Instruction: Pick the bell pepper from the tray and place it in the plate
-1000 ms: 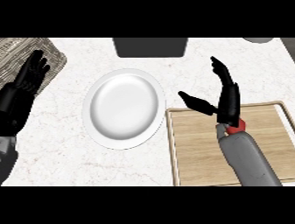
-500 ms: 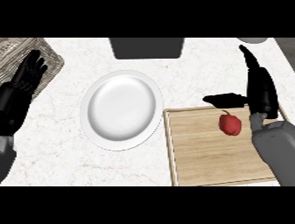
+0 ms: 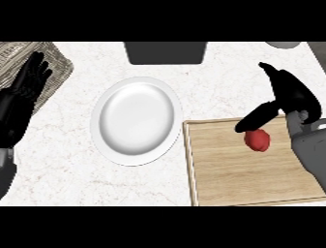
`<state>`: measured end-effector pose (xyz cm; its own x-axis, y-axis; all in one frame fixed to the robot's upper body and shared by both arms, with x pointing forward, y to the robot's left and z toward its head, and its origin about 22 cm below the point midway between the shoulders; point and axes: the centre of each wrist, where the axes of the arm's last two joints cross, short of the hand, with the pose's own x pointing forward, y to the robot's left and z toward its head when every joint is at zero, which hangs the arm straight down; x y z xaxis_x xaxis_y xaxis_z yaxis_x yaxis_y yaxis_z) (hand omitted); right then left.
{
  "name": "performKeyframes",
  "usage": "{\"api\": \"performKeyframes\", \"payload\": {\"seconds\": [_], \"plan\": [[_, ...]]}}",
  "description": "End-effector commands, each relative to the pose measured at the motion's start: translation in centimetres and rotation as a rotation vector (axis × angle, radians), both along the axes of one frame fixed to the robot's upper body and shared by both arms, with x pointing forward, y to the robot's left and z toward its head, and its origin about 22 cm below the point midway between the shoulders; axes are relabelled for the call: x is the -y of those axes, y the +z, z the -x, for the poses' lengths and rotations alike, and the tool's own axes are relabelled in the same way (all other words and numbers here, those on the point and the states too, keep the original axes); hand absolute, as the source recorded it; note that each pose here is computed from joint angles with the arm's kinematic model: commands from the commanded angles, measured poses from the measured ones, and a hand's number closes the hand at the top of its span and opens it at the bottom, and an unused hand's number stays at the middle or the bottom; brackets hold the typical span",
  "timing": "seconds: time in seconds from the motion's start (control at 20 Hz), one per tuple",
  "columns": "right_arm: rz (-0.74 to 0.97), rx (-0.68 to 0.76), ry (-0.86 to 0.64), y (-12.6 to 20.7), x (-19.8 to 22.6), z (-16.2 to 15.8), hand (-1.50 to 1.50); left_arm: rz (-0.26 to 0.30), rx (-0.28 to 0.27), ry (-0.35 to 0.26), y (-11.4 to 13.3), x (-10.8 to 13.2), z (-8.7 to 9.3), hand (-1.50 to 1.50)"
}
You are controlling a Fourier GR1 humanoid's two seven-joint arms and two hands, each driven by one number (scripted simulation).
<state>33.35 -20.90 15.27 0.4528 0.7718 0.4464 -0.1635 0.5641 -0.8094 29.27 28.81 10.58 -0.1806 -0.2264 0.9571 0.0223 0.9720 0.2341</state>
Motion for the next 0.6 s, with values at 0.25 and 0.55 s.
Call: {"api": "performKeyframes", "payload": {"seconds": [0.25,0.55], "plan": [[0.098,-0.234,-0.063,0.8,0.7,0.5,-1.5,0.001,0.006,0.0,0.0,-0.1,-0.8,0.0],[0.182,-0.308,-0.123,-1.2,3.5,-0.2,-1.5,0.006,0.008,-0.024,0.1,-0.3,-0.5,0.0]]}}
